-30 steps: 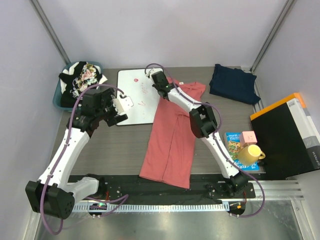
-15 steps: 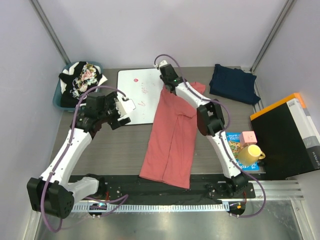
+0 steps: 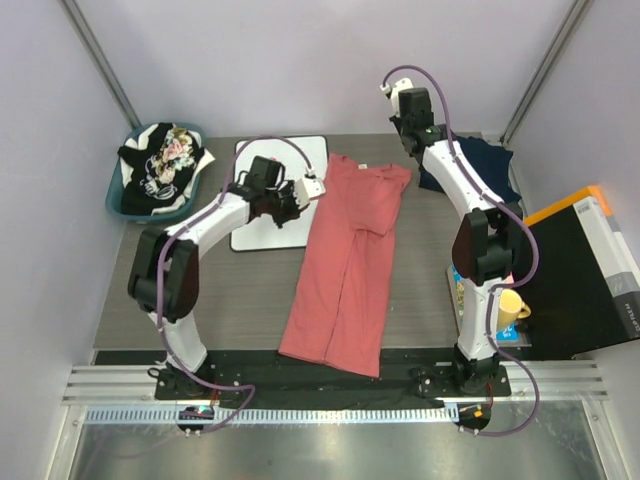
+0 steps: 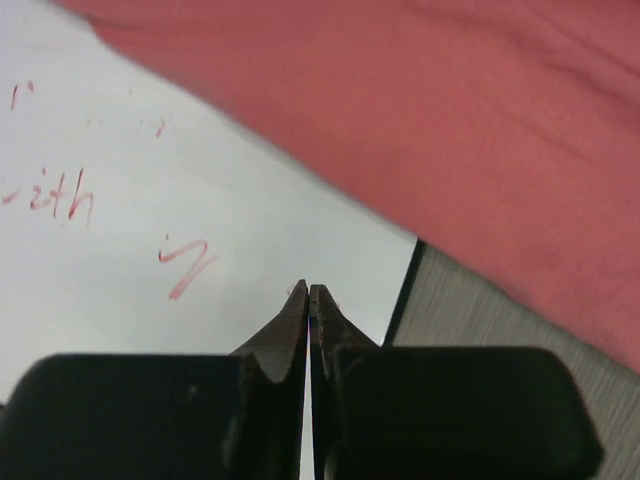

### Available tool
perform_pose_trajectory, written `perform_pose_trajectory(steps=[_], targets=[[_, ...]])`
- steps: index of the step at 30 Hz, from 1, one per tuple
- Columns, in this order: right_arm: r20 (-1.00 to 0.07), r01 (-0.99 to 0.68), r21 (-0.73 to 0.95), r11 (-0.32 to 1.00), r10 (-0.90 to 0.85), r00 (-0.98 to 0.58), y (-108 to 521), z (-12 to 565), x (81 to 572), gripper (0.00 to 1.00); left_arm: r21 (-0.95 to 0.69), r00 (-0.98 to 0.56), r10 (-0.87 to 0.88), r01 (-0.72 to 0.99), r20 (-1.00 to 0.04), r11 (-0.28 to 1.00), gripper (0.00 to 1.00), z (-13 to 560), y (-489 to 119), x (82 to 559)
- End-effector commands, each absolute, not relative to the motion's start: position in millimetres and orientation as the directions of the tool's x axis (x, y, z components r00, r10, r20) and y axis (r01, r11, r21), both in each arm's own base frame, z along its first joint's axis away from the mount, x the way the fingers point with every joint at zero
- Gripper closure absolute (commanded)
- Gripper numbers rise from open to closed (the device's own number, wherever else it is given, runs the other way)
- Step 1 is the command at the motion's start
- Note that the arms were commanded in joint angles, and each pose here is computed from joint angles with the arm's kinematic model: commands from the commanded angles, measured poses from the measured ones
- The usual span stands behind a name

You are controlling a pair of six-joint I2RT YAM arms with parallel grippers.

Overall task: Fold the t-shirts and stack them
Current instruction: Rotate the tshirt 80 degrees

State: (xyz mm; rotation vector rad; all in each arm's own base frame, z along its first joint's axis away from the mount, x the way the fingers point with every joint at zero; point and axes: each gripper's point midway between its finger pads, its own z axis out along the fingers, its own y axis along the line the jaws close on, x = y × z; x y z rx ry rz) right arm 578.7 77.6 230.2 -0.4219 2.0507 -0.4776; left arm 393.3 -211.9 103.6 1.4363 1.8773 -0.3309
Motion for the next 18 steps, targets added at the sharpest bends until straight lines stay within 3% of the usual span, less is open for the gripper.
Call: perform_pose_trajectory(steps=[1,6,10,18], targets=[[-0.725,-0.112,-0.507,0.855,-0.493,-0.482,62,246,566,0.99,0.173,-0.075,0.635,0.931,-0.769,0.320,1.00,144,-264,426],[-0.726,-0.088,-0.505,0.858,-0.478,-0.494,42,248,564,0.99,0.176,-0.051,0.604,0.934,-0.795,0.311,1.00,155,-300,458],[-0.736,-0.069,-0.503,0.861,-0.469,-0.489,33,254,567,0.99,0.243,-0.023,0.701,0.930,-0.713,0.277,1.00,110,-315,470],[-0.764,-0.031,-0.498,0.866,-0.456,-0.457,23,276,573,0.99,0.309,-0.023,0.764,0.907,-0.645,0.288,1.00,72,-316,493]])
